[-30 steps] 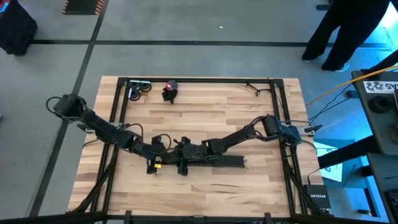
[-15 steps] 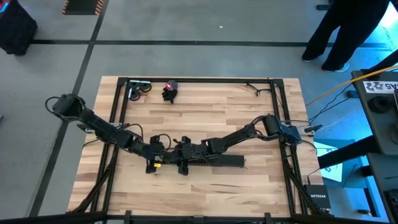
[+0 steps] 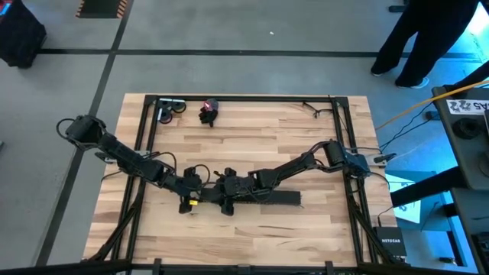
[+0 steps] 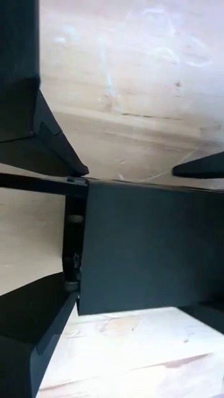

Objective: Ziptie cables
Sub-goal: Close the black cable duct

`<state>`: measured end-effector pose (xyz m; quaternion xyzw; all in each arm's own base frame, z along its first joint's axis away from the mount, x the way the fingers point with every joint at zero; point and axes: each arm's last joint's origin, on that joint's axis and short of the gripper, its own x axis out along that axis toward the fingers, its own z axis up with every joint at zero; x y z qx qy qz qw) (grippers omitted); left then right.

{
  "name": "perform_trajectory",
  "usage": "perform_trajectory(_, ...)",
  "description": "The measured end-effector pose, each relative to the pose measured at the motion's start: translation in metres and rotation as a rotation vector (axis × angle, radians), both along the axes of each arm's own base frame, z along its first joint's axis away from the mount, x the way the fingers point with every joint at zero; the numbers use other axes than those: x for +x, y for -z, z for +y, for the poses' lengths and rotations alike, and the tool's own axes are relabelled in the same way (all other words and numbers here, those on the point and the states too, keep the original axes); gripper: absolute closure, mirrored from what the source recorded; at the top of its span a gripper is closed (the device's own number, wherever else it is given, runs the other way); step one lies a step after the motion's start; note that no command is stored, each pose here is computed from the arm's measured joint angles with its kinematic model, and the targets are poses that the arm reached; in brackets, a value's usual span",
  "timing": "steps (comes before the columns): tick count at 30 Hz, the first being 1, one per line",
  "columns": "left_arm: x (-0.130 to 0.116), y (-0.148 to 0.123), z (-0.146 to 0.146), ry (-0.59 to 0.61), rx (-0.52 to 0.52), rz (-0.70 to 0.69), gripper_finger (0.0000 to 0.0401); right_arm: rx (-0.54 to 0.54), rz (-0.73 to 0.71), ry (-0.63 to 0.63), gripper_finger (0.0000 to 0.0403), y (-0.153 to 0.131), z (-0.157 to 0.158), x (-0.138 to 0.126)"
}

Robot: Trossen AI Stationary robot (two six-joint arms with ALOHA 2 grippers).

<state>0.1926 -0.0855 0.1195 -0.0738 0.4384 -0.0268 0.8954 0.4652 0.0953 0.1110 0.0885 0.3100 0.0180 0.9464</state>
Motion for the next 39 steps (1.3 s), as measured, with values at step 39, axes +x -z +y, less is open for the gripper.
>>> perform_trajectory(39, 0.004, -0.001, 0.005, -0.13, -0.092, -0.004, 0.0138, -0.054, -0.03, 0.051, 0.0104, -0.047, -0.007, -0.008)
